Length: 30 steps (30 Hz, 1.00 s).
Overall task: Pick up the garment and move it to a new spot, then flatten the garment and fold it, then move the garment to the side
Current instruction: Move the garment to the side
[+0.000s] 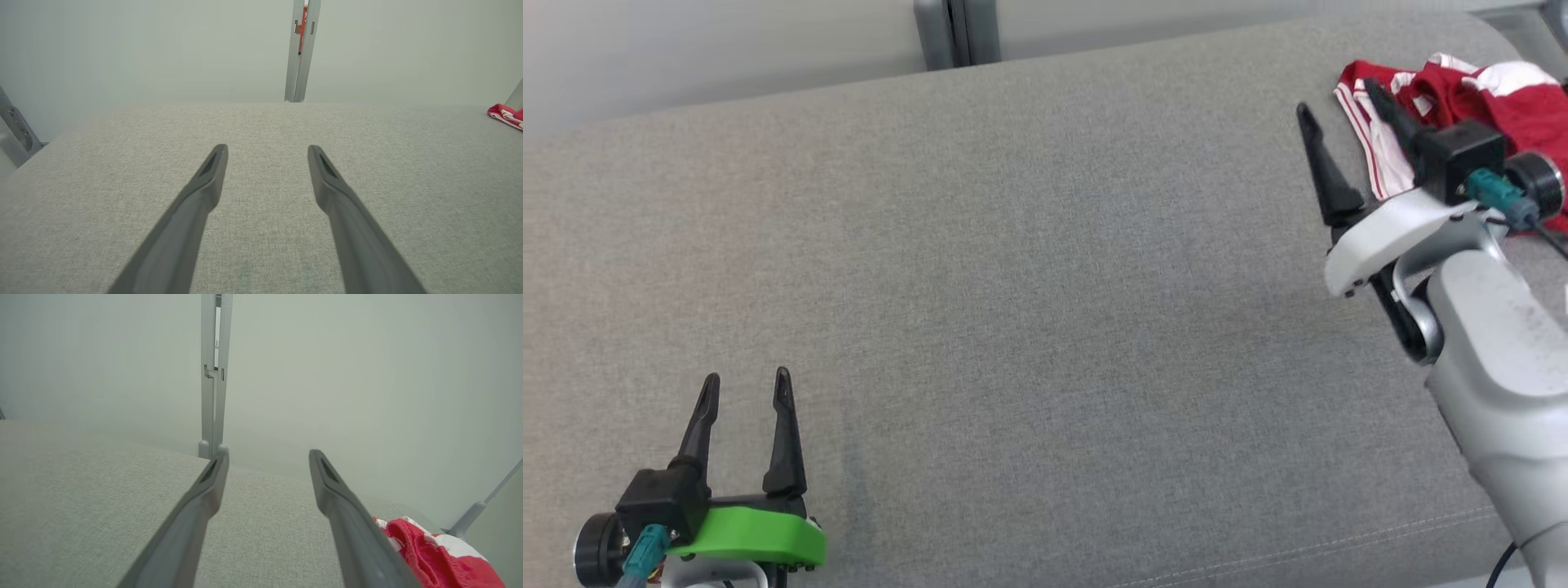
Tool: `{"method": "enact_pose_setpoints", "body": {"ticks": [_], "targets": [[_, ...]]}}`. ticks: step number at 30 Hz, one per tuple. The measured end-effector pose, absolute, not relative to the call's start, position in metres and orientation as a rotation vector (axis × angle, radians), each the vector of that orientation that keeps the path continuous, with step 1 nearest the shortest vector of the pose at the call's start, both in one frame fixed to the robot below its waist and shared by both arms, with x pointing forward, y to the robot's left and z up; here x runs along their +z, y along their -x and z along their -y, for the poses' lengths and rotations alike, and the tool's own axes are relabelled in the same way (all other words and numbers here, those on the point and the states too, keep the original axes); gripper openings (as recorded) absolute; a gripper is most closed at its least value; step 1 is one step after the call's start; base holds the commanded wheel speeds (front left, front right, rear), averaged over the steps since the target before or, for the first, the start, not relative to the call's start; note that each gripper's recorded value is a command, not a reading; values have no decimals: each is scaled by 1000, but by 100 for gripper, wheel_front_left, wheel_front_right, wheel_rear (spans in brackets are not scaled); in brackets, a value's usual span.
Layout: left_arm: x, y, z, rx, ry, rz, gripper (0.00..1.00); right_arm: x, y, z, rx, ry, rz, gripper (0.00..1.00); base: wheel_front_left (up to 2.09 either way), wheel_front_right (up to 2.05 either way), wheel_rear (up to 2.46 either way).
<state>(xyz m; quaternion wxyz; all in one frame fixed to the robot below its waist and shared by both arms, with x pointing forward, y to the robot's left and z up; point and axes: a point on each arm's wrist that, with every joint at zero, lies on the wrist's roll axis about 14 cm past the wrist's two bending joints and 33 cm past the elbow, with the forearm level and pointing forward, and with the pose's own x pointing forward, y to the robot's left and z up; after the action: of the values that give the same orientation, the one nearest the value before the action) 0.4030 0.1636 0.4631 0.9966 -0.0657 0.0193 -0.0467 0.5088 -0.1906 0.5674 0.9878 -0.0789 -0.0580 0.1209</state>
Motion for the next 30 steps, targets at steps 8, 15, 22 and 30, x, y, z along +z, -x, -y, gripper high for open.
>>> {"method": "enact_pose_setpoints", "body": {"ticks": [8, 15, 22, 30], "targets": [[480, -380, -172, -63, 138, 3, 100, 565, -467, 165, 257, 37, 142, 100, 0, 0, 0], [492, -366, -176, -47, 142, 38, 100, 558, -433, 160, 241, -34, 151, 100, 0, 0, 0], [493, -357, -176, -48, 142, 42, 100, 546, -406, 157, 209, -113, 148, 100, 0, 0, 0], [493, -352, -173, -54, 147, 42, 100, 526, -379, 156, 173, -165, 115, 100, 0, 0, 0]]}}
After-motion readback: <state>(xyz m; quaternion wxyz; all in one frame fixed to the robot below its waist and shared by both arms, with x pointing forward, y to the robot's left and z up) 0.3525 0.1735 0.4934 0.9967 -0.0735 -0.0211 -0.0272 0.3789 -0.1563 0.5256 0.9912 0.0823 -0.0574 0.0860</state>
